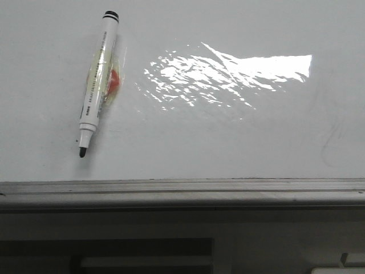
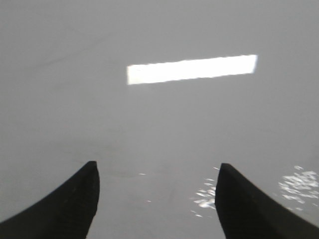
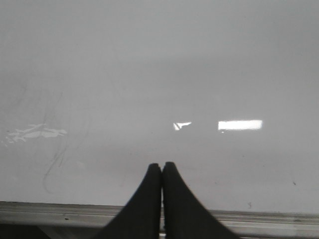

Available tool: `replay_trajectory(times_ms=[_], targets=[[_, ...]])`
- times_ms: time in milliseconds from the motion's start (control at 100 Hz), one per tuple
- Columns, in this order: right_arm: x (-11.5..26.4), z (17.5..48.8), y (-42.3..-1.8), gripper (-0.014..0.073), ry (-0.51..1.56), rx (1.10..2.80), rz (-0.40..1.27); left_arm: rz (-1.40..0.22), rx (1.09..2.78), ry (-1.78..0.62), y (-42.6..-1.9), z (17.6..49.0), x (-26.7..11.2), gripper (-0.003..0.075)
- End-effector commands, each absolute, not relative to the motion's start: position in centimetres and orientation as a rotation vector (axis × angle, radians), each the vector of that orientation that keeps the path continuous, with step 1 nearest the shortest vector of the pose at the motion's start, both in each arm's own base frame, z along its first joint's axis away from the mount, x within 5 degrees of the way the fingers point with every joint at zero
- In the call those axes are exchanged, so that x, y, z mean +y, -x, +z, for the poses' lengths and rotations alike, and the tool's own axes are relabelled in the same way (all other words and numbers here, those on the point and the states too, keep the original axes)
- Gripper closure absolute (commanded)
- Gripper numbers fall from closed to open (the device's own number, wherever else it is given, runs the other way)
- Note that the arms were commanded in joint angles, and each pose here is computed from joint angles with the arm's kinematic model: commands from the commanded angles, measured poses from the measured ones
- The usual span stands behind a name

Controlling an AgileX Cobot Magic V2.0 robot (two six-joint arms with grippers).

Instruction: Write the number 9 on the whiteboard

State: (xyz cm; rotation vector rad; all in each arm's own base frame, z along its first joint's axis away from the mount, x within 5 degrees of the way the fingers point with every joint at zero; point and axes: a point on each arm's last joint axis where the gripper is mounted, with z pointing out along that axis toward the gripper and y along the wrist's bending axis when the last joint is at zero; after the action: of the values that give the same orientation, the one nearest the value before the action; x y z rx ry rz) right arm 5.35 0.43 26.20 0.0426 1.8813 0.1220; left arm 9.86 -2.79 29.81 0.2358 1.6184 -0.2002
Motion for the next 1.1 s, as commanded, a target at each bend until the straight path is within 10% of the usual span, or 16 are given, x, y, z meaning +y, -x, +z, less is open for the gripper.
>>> replay_trajectory(times_ms=[0,570,1090], targets=[[0.4,27.7,-5.7,0.0656,-0.033,1.788,0.117,-0.299,1.522,-0.319,-10.1,31.3,-4.2,0.0263],[0.4,27.7,-5.7,0.0656,-0.033,1.788,0.117,-0.709,1.674,-0.612,-12.6,26.7,-14.6,0.0263],[0.4,27.7,-5.7,0.0656,-0.033,1.788,0.117,-0.719,1.781,-0.606,-13.5,24.1,-16.6,0.0321]])
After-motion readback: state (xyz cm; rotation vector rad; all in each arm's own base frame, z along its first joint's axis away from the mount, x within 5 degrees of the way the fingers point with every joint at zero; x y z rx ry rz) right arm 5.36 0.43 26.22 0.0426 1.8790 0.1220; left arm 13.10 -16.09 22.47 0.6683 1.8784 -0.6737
